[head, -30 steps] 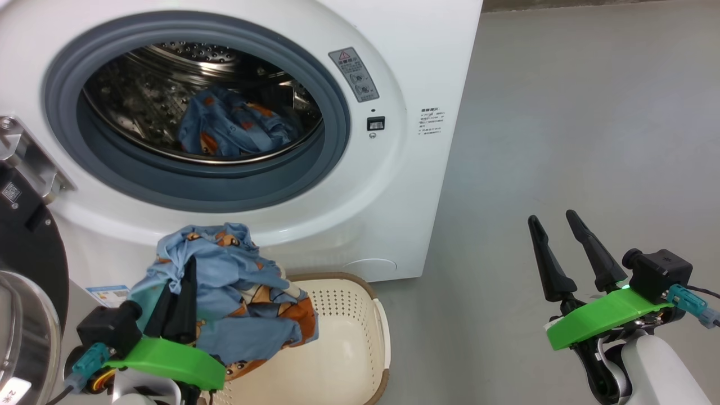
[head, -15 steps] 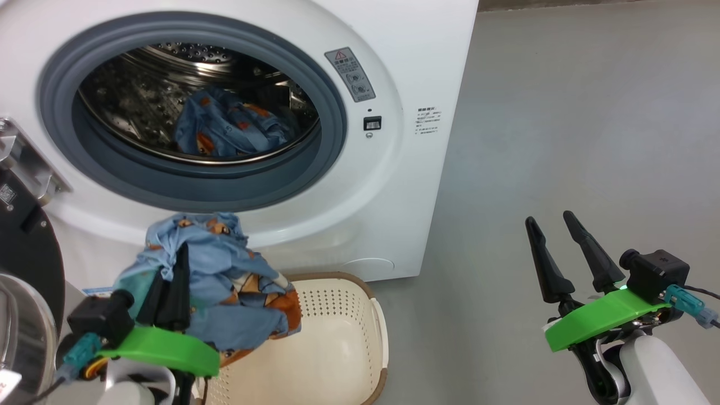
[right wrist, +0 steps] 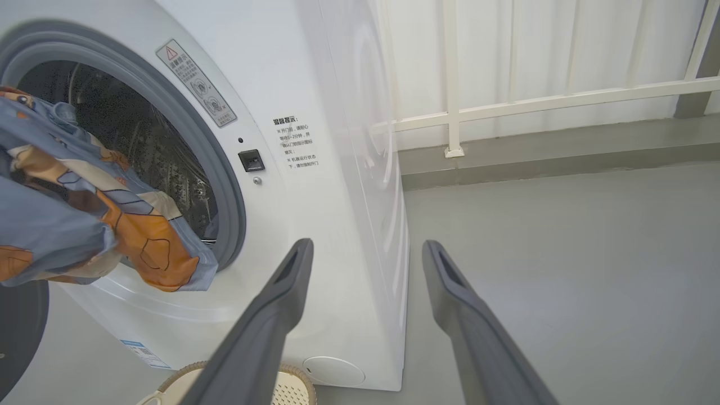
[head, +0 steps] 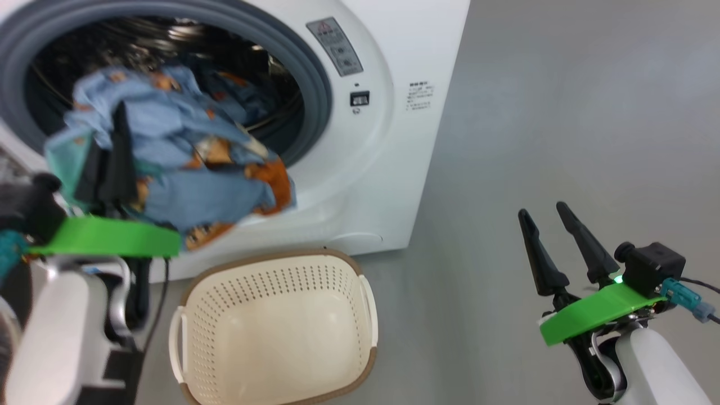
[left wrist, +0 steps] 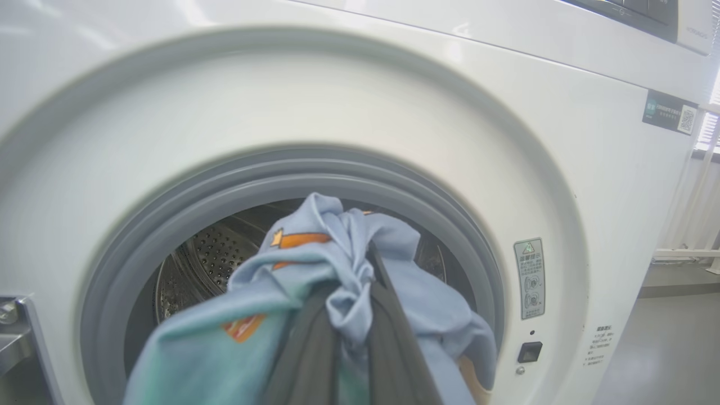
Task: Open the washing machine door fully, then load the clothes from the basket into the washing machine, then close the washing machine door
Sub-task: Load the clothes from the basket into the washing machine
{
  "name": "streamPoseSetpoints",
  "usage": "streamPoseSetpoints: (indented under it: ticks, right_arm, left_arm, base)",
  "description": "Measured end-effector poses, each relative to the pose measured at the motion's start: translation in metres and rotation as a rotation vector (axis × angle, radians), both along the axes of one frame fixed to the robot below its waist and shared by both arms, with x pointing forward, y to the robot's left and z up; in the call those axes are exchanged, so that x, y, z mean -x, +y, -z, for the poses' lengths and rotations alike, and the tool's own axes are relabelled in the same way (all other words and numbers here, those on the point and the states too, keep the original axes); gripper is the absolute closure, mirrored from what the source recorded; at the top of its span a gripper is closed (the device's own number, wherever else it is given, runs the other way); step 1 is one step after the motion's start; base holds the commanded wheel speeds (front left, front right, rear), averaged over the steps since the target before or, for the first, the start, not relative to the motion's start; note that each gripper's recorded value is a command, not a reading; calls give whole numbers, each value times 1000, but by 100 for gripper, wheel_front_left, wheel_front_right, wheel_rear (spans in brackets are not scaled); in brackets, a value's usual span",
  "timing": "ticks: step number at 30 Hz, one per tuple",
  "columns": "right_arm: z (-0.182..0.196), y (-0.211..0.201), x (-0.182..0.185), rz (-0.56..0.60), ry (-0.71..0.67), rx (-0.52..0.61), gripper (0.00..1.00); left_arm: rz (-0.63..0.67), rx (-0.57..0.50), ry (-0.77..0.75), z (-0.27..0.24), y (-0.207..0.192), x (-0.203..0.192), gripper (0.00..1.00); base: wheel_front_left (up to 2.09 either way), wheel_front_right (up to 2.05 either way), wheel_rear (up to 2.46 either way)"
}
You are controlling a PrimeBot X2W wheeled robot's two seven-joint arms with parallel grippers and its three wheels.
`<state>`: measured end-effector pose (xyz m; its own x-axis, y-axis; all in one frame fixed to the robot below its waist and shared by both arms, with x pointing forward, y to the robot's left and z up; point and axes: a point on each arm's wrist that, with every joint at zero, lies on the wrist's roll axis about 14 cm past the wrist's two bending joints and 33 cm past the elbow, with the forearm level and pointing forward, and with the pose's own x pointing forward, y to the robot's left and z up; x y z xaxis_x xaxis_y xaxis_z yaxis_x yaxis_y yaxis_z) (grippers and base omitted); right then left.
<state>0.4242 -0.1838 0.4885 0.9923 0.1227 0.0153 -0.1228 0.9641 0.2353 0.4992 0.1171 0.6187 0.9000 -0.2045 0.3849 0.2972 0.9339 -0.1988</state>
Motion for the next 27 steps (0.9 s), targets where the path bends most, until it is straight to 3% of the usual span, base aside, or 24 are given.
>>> streamPoseSetpoints:
  ticks: [4,14,27]
  right_arm:
    - [4,-3,-7,9,6,1,0]
    - [23,-5,-34,21,36,9,0]
    - [72,-16,-44,78,143,-1,0]
  left_arm:
    - [15,-3,16,7,-4,-20,100]
    - [20,-16,222,87,-11,-96,100]
    - [25,-91,361,160,-22,-189,100]
  base:
    - [0,0,0]
    - [0,0,0]
    - [0,0,0]
